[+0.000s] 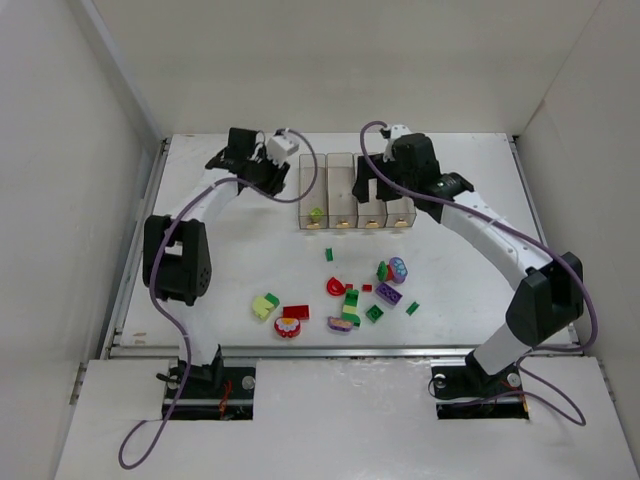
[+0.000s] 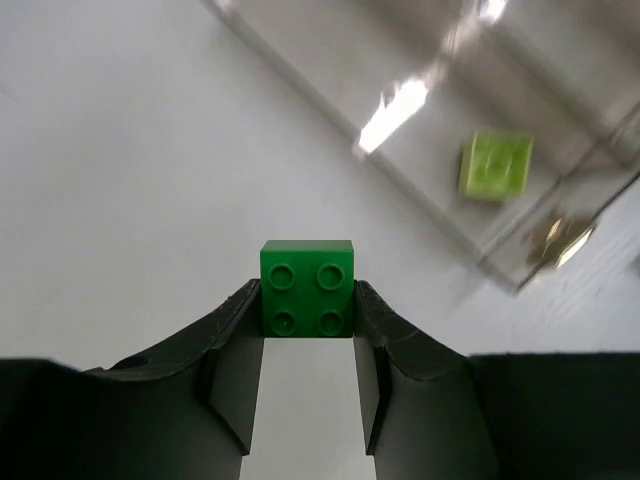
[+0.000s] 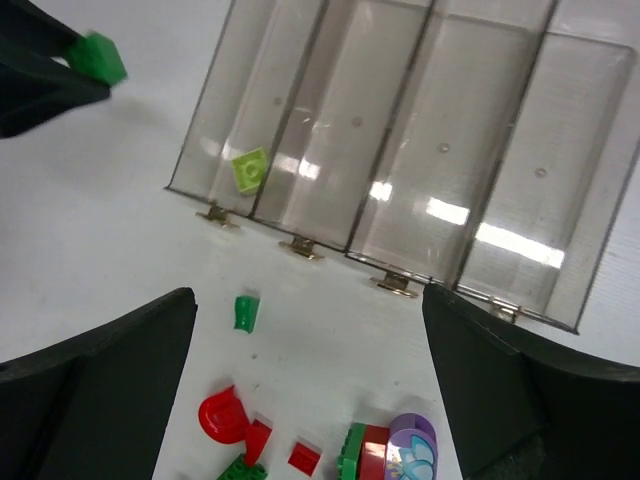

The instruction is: Sort the legos into containers by color

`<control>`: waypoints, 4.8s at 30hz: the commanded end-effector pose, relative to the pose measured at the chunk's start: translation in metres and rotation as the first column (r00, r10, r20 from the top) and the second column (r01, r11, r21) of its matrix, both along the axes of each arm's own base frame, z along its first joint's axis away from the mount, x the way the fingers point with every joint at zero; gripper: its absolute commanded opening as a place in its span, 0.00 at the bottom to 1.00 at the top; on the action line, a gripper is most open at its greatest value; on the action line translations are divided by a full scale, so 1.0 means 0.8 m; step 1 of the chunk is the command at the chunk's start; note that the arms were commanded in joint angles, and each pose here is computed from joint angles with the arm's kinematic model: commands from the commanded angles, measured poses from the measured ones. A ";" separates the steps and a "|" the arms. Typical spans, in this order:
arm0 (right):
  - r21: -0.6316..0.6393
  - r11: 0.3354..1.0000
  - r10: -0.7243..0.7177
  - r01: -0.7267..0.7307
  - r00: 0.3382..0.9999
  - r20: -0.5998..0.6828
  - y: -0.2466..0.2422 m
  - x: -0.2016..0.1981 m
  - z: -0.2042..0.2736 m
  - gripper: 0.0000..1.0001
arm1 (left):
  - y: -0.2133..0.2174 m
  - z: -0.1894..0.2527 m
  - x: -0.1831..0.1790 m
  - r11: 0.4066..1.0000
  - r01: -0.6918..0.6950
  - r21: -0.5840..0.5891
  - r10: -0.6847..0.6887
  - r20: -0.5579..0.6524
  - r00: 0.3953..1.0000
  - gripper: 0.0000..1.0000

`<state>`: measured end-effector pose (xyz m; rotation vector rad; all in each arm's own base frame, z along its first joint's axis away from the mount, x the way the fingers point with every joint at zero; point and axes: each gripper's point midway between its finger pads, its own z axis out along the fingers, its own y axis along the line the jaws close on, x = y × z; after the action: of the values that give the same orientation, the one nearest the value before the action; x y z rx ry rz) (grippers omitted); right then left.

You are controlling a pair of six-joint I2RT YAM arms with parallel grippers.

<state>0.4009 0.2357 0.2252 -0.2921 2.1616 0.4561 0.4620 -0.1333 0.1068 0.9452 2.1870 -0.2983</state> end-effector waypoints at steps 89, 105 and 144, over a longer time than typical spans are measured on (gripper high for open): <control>-0.036 0.999 -0.019 0.019 1.000 0.000 0.015 -0.076 -0.013 1.00 | 0.027 -0.102 -0.353 0.871 0.328 0.366 -0.221 -0.305 0.926 0.77; -0.041 0.999 0.014 -0.014 1.000 -0.009 0.024 -0.074 -0.007 1.00 | 0.018 -0.098 -0.335 0.885 0.292 0.364 -0.203 -0.263 0.943 0.17; 0.309 0.845 0.406 -0.436 0.900 0.159 0.139 -0.107 0.189 0.93 | -0.139 0.316 -0.198 0.892 0.447 -0.071 -0.224 0.790 0.572 0.00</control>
<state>0.3156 0.3353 0.3683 -0.5763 1.9254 0.9839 0.3152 -0.2389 0.3056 1.1362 1.2724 -0.2448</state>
